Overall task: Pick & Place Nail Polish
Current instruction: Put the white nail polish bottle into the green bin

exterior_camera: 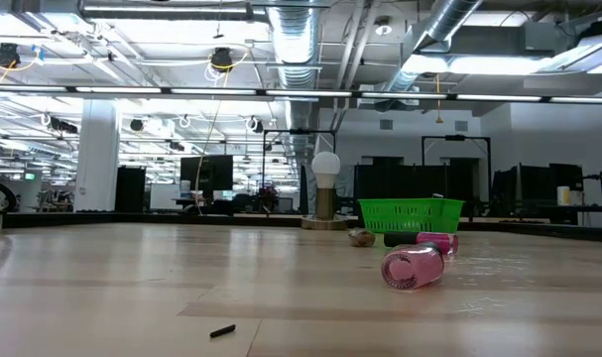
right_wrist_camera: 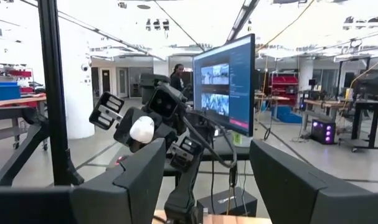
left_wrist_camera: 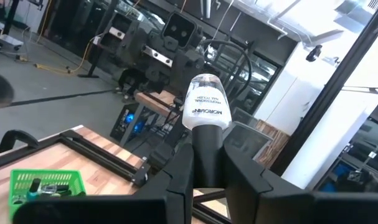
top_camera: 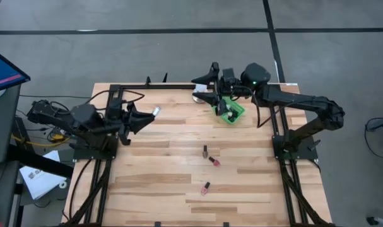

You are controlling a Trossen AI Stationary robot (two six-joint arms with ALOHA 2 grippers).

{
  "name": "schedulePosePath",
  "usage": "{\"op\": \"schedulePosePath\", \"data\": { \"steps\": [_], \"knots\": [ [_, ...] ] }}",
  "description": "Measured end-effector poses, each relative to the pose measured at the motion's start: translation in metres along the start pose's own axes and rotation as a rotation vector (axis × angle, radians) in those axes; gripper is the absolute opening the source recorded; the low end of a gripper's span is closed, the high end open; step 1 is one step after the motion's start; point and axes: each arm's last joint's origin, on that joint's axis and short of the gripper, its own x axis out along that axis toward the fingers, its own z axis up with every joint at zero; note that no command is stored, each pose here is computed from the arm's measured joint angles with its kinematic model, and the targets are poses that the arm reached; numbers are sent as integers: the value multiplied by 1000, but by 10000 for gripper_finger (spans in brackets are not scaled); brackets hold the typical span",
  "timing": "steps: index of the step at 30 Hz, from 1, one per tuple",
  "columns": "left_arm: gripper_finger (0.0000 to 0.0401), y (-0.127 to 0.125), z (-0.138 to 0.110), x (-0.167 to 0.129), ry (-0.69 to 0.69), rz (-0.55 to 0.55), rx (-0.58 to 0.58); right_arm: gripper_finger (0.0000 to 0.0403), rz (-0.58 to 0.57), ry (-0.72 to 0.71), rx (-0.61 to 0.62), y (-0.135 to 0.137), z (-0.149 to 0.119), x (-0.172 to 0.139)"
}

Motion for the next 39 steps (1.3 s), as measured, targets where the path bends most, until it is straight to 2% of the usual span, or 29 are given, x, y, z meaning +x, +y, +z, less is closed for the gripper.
{"op": "schedulePosePath", "data": {
  "steps": [16, 26, 31, 39],
  "knots": [
    [51, -1, 3, -1, -20, -12, -10, 225, 4, -8, -5, 0, 3, 0],
    [51, -6, 5, 6, -64, -82, -17, 245, 89, -24, -114, 19, 3, 6],
    [51, 0, -1, 22, -58, -69, 8, 255, 121, -51, -118, 30, 5, 8],
    [51, 15, -10, 64, -55, -223, -23, 256, 160, -53, -108, 41, -1, 16]
  ]
}}
